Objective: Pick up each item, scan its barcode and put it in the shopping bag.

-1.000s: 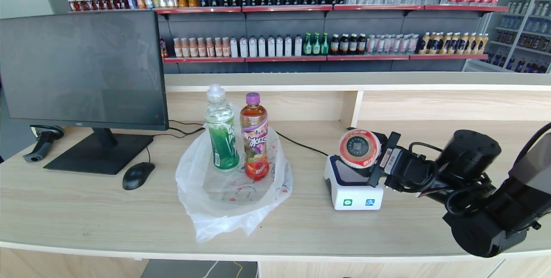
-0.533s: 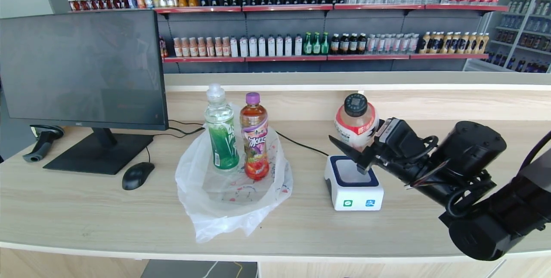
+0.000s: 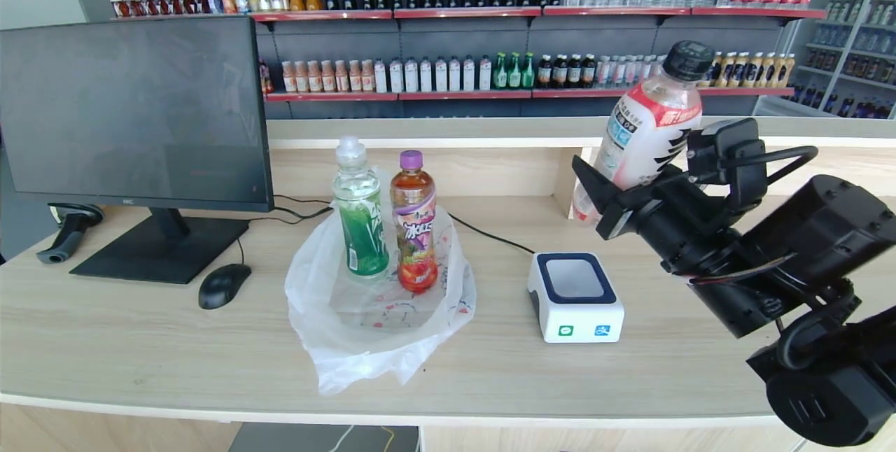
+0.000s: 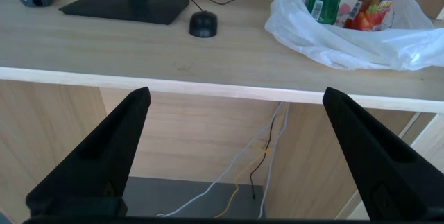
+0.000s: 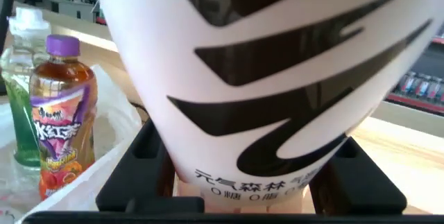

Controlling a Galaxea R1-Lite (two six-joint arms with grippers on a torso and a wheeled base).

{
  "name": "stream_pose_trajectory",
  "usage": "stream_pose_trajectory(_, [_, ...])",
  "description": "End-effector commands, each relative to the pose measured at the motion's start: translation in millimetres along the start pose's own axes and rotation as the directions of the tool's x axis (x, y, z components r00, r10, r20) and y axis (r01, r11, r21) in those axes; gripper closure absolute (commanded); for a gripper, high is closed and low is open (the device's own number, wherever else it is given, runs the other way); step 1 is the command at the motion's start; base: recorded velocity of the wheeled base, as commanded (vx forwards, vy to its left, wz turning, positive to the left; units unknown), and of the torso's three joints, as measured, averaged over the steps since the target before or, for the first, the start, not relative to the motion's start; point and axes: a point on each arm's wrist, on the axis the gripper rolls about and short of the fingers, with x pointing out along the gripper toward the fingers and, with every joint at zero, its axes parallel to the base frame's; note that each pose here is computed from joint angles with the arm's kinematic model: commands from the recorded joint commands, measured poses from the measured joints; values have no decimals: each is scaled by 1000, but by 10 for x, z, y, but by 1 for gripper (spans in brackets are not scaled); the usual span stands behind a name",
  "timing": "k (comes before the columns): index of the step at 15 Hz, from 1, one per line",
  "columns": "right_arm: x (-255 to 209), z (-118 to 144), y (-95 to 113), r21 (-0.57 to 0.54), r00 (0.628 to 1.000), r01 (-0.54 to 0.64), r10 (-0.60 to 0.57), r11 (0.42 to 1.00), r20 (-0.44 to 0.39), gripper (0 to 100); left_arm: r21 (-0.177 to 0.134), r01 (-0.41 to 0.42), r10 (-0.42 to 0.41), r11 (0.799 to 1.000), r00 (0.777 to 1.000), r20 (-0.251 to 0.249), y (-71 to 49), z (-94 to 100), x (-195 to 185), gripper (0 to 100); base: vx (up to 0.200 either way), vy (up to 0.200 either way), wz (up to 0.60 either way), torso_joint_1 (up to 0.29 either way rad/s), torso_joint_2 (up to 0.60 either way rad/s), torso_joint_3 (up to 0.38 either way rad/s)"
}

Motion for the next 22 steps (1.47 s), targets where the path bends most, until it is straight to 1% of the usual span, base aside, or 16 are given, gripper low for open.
stream_pose_trajectory(1, [10,154,-4,77,999,10,-14,997,52,100,0,0,0,1000,1000,1,0,0,0,0,0,0,0,0,0,0])
stream_pose_trajectory(2, [0,169,-13,143,998,9,-17,990,55,100,0,0,0,1000,1000,1,0,0,0,0,0,0,0,0,0,0])
stream_pose_trajectory(3, [2,172,-13,173,998,6,-16,985,57,100,0,0,0,1000,1000,1,0,0,0,0,0,0,0,0,0,0])
stream_pose_trajectory(8, [-34,94,11,178,1000,9,-13,984,21,100,0,1,-1,1000,1000,2,0,2,0,0,0,0,0,0,0,0])
stream_pose_trajectory(11, [-12,75,49,181,1000,0,-4,983,19,100,0,0,0,1000,1000,2,0,2,0,0,-200,0,0,12,4,2])
stream_pose_trajectory(15, [-25,61,46,189,1000,2,-4,982,12,100,2,0,0,1000,1000,2,0,2,0,0,0,0,0,0,0,0])
stream_pose_trajectory(22, [-62,40,41,188,1000,3,-2,982,-3,100,-2,0,0,1000,1000,2,0,2,0,0,0,200,0,8,7,0])
